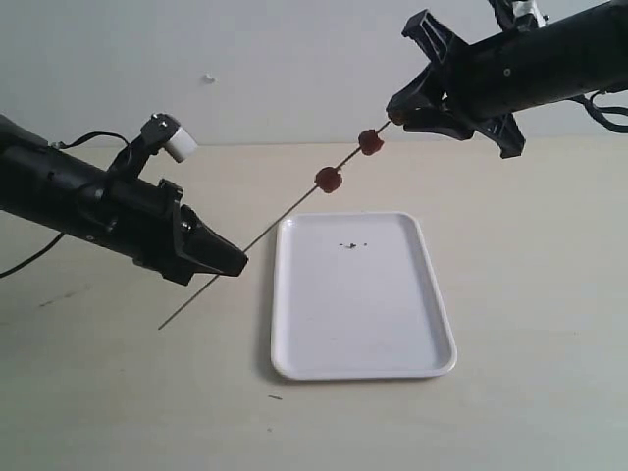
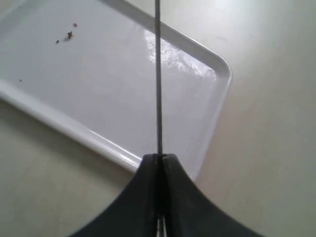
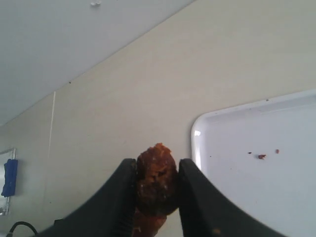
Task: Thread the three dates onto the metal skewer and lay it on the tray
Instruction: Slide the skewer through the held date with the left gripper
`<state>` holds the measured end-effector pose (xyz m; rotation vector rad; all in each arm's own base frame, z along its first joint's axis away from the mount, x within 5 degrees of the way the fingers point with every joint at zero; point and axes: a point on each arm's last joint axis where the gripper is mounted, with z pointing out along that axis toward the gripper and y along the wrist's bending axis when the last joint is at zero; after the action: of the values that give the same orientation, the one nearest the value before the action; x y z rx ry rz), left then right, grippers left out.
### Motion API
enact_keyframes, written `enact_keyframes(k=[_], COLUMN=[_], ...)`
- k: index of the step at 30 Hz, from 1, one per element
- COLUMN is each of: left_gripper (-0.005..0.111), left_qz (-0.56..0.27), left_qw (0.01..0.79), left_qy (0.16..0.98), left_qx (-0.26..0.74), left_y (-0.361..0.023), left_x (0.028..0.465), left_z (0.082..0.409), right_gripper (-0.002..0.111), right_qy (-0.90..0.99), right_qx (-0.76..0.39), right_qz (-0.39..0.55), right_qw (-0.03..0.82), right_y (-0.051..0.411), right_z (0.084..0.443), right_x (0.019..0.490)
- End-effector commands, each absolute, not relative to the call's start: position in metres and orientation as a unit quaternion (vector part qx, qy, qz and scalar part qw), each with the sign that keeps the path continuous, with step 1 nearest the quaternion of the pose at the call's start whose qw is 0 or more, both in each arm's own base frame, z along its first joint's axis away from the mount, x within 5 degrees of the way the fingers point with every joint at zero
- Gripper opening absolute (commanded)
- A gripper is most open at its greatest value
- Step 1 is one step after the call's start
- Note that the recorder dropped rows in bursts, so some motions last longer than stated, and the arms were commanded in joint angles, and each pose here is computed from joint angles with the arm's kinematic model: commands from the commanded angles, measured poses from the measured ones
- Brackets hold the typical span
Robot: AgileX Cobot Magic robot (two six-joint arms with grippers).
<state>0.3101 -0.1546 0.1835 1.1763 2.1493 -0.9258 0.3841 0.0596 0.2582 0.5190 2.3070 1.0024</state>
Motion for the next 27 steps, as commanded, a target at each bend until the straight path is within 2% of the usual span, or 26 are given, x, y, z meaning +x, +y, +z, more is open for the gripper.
enact_keyframes(k=[1,27], left_gripper=[0.000,0.000], left_qz=[-0.345,-0.351], left_qw=[0.262,0.270], left_qy=[0.791,0.790], left_qx=[0.432,0.424], left_y=[-0.1568,-0.1580], left_x=[0.3102,0.3118], left_z=[0.1829,0.1832], right_gripper=[0.028,0.028], right_qy=[0.861,0.865], right_qx=[0.180,0.170], right_qz=[0.377,0.378], right_qw=[0.291,0.282], right_y=[0.0583,0.0661], right_z=[0.2631,0.2580], right_x=[0.3828,0.3832])
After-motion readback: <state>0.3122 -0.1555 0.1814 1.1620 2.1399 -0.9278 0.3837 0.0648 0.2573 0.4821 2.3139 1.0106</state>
